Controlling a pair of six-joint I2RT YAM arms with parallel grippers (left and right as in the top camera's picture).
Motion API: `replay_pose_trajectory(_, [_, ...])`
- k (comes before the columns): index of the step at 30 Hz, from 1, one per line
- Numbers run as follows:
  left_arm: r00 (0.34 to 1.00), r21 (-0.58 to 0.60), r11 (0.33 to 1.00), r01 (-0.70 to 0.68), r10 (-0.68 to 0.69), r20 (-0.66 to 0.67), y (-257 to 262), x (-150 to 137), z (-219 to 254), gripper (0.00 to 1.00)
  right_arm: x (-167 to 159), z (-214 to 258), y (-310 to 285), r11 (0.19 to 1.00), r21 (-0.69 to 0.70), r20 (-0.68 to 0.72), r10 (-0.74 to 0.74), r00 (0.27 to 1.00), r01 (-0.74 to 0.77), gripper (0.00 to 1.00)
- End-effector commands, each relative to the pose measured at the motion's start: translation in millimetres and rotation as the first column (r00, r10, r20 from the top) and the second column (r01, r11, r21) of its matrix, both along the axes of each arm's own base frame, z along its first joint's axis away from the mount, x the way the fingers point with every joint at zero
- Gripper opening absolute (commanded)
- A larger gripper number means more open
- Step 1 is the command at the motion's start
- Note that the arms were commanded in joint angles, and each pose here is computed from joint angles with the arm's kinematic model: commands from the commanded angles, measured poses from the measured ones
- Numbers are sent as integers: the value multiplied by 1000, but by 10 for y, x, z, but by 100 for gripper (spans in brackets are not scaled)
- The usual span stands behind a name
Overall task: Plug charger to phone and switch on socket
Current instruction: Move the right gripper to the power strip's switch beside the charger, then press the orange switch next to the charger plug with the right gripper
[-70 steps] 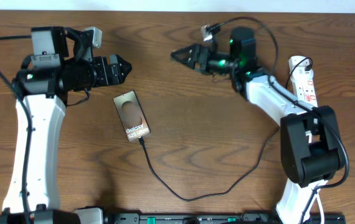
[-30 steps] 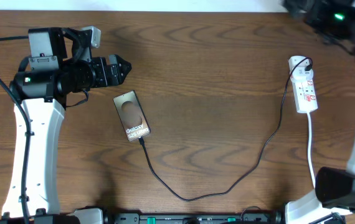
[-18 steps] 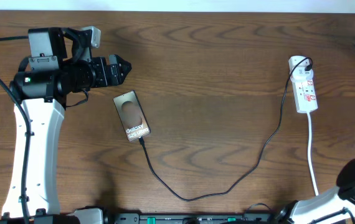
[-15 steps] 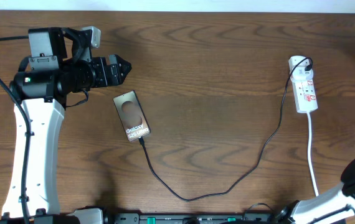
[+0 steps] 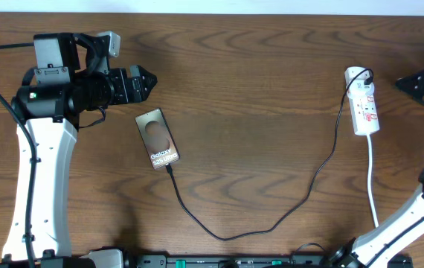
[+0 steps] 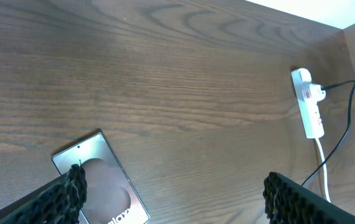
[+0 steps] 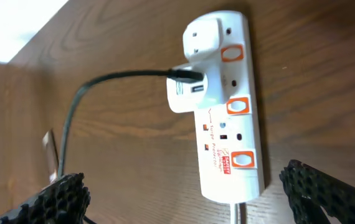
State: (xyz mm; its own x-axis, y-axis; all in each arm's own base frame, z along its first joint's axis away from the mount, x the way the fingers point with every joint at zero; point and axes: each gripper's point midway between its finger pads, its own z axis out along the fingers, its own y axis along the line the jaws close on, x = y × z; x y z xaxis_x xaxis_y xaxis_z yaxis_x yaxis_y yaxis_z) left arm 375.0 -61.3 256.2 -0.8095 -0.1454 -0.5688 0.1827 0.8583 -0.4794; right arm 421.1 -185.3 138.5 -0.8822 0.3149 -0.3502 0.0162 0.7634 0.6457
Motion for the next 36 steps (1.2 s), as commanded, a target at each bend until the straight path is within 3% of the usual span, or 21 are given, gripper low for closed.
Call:
replay_pose_trajectory(1, [1000,15,1000,7,-8,23,11,16,55,90,70,-132,182,994,44,54,94,994,-96,99])
replay_pose_trajectory(6, [1000,15,1000,7,-8,23,11,16,55,90,145,-332,408,982,60,53,175,983,-178,99])
replay_pose_trajectory(11, [1000,16,1000,7,-7,22,12,16,54,90,196,-530,578,970,-8,-13,244,970,-244,99])
replay_pose_trajectory(14, [1000,16,1000,7,-7,22,12,15,54,90,236,-683,598,970,-62,-100,227,969,-234,99])
replay_pose_trajectory(36, [1000,35,999,-9,8,17,50,20,31,89,350,-818,635,970,-114,-146,195,970,-213,99])
